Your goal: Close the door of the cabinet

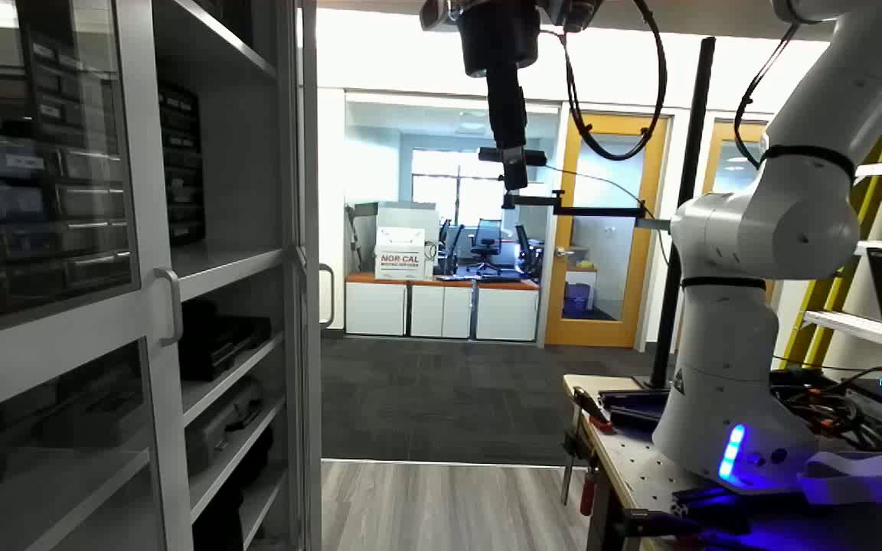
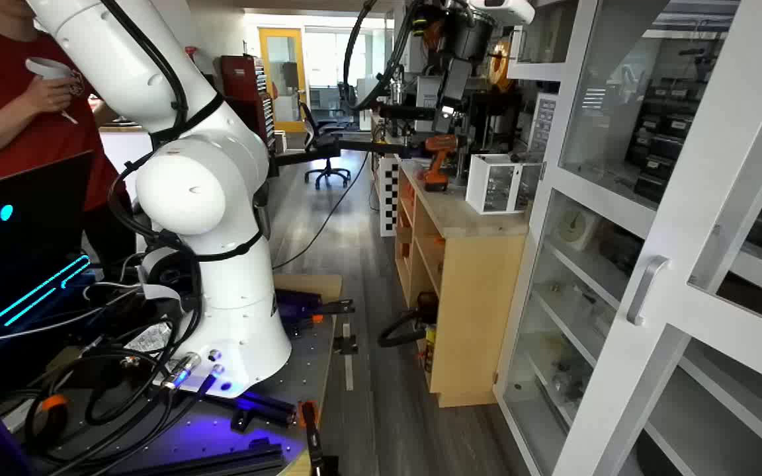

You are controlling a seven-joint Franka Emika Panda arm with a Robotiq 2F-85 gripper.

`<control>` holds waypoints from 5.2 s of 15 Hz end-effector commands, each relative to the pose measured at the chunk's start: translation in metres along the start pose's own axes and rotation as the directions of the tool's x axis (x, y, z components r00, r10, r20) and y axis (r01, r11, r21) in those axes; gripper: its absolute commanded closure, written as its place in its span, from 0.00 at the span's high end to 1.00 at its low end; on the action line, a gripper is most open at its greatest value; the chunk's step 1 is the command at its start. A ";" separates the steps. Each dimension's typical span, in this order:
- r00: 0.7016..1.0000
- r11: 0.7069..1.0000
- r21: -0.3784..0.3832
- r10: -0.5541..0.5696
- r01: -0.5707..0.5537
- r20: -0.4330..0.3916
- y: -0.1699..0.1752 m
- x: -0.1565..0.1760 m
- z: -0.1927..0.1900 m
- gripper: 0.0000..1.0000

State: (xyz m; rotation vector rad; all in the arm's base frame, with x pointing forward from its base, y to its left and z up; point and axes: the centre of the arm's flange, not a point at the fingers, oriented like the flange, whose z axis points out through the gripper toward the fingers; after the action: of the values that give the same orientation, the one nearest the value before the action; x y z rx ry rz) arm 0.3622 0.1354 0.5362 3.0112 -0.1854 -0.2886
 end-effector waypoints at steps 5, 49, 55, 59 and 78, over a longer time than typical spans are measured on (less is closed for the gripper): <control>1.000 1.000 0.000 0.000 0.000 -0.001 0.000 0.000 0.000 1.00; 0.865 0.998 0.023 -0.042 0.062 -0.500 0.064 -0.002 0.027 1.00; 0.855 0.997 0.021 -0.050 0.071 -0.516 0.066 0.001 0.028 1.00; 0.819 0.998 0.027 -0.031 0.057 -0.573 0.073 0.006 0.025 1.00; 0.667 0.956 -0.060 -0.245 0.288 -0.703 0.147 0.049 0.052 1.00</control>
State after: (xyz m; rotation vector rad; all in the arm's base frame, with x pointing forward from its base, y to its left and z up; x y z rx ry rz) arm 0.3737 -0.0087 0.5080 2.9404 0.2573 0.8277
